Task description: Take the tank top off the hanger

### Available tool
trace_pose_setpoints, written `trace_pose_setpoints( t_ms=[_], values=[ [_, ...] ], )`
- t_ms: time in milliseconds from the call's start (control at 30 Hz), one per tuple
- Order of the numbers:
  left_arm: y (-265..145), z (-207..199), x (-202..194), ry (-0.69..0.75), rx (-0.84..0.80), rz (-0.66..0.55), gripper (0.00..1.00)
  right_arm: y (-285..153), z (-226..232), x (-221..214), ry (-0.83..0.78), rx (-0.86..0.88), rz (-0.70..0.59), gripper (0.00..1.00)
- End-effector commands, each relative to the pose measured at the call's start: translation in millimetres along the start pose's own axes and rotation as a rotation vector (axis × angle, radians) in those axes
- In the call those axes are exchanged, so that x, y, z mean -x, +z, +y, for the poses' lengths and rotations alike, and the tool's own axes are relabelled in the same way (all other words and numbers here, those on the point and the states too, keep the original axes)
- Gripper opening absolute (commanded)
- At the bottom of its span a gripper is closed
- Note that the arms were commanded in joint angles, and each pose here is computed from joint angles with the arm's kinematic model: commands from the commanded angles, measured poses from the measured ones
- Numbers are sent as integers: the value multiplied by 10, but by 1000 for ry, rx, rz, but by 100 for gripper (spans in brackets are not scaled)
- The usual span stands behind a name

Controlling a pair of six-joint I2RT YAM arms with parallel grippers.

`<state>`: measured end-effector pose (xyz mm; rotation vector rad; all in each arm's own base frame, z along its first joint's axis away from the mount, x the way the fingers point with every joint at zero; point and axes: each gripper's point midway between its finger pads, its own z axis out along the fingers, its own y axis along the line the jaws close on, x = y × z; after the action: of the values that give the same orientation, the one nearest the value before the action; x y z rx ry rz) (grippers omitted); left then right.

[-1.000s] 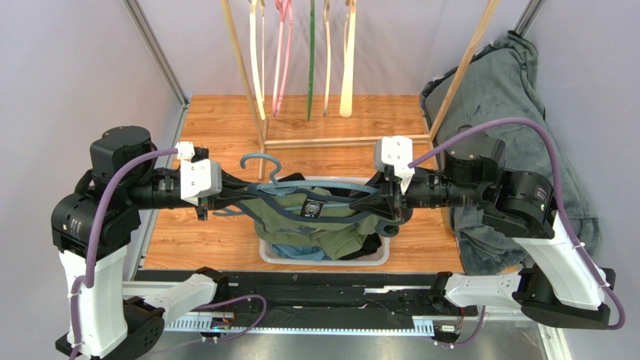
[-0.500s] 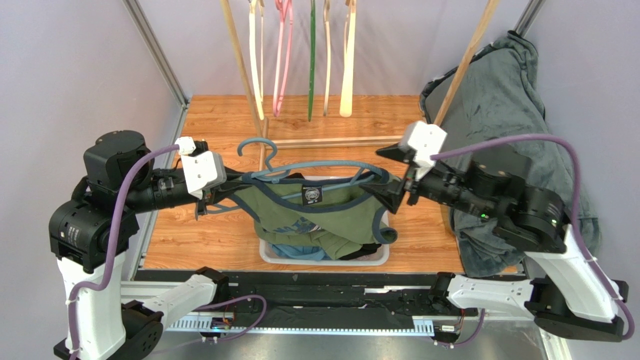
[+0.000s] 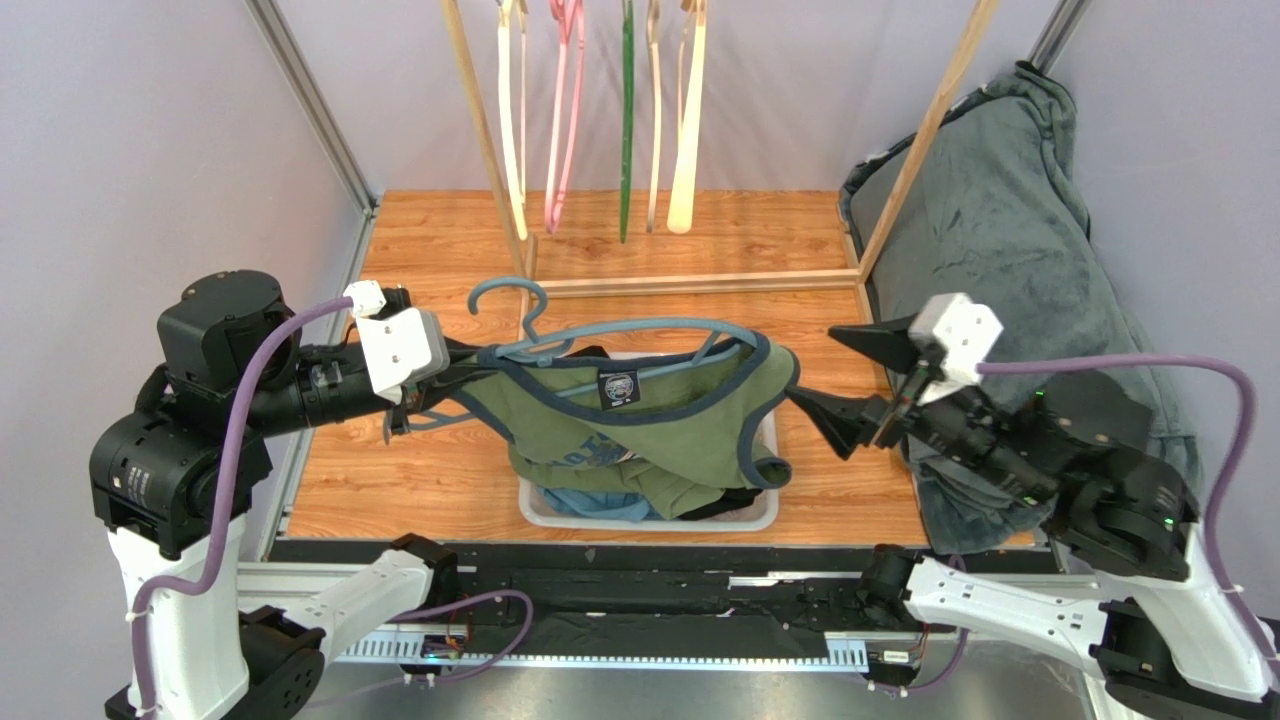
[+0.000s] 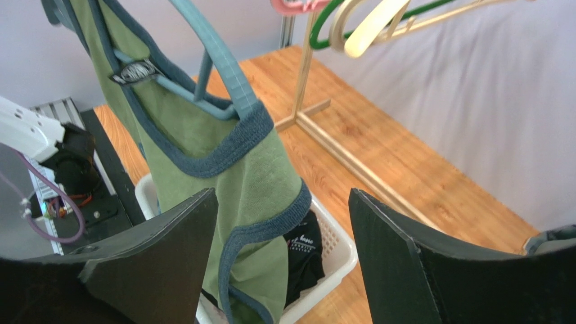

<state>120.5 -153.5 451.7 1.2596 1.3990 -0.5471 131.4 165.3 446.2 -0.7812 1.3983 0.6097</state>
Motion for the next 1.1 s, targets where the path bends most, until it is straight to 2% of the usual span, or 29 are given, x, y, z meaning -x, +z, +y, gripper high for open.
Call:
trace_pose_setpoints(
  t_ms=[0,100,200,300,333,367,400,433,800,1067],
  values=[
    [-38,12,203,32,5,-68,0,176,77,-11,28,22,-7,77],
    [-55,-7,223,33,2,-75,0,259,118,-43,22,39,10,76],
    [-68,-29,244,34,-3,-83,0,318,118,-61,15,36,22,69],
    [-77,-37,249,36,-4,-84,0,305,79,-56,19,15,21,47],
    [-80,-37,249,36,-3,-83,0,290,63,-48,21,6,18,32],
    [-83,-43,260,37,-7,-86,0,283,52,-57,20,1,21,24],
    [-86,-45,262,37,-7,-87,0,253,23,-53,20,-13,20,11],
    [-92,-46,270,37,-5,-89,0,243,11,-56,23,-21,22,7],
    [-117,-43,339,42,-3,-104,0,-2,-166,-331,23,-118,104,3],
    [-90,-55,437,40,-37,-134,0,279,-97,-655,14,-117,197,3]
  ],
)
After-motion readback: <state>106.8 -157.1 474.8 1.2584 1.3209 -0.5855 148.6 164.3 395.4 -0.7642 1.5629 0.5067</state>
